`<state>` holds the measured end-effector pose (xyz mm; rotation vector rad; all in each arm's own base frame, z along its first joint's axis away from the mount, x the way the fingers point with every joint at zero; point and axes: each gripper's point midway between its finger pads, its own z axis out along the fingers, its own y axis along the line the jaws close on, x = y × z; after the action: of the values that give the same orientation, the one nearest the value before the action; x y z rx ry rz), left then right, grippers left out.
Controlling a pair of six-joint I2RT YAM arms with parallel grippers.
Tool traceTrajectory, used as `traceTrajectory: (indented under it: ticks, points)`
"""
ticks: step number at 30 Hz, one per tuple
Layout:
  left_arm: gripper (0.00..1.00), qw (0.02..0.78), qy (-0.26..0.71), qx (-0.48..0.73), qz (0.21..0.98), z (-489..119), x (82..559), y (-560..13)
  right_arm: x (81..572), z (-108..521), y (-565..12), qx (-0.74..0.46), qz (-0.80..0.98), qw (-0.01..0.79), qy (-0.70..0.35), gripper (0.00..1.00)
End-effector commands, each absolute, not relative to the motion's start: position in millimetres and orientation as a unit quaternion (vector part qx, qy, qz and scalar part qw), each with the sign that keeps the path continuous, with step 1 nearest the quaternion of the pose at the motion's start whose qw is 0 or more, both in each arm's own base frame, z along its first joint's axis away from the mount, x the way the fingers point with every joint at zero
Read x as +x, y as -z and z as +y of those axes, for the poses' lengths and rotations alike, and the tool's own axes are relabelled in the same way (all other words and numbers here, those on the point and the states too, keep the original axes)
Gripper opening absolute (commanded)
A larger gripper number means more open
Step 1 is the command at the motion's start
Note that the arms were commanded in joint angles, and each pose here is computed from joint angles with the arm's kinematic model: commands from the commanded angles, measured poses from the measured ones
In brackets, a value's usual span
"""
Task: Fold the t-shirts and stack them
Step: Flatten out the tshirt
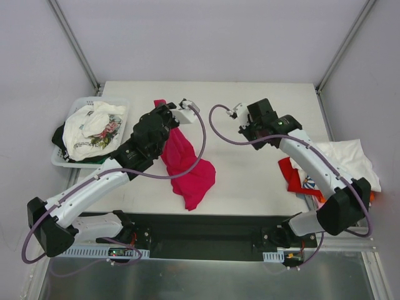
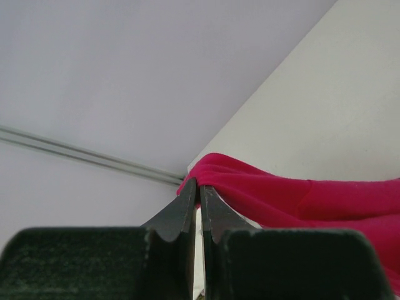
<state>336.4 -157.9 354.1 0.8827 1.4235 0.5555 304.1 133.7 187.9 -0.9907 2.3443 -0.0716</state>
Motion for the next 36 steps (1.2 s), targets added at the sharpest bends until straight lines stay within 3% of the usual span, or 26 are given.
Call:
traceTrajectory:
  ticks: [1,6,9,13,19,27,36]
  points:
    - [0.0,0.639,-0.266,0.368,0.621,-154.4,343.3,-351.5,302.7,145.9,-163.3,-0.41,0.874,0.259,0.032,0.06]
    - [0.0,0.628,-0.29,0.361,0.625,-145.5,352.1,-335.0,302.5,170.9,-129.1,-0.446,0.866,0.222,0.033,0.14]
    - [0.0,0.626,-0.292,0.348,0.634,-137.4,358.1,-333.1,304.7,183.2,-117.0,-0.456,0.861,0.221,0.03,0.25]
    - [0.0,0.628,-0.3,0.316,0.645,-110.8,365.5,-341.2,303.4,202.1,-110.4,-0.471,0.85,0.235,0.019,0.48]
    - [0.0,0.62,-0.31,0.296,0.657,-87.1,369.9,-339.8,289.6,223.7,-103.8,-0.505,0.831,0.234,0.001,0.61]
    - [0.0,0.601,-0.322,0.302,0.666,-80.0,373.3,-318.9,253.1,261.5,-88.0,-0.576,0.793,0.184,-0.073,0.67]
    - [0.0,0.594,-0.344,0.299,0.663,-72.6,381.8,-313.5,244.6,279.8,-62.4,-0.608,0.776,0.144,-0.084,0.64]
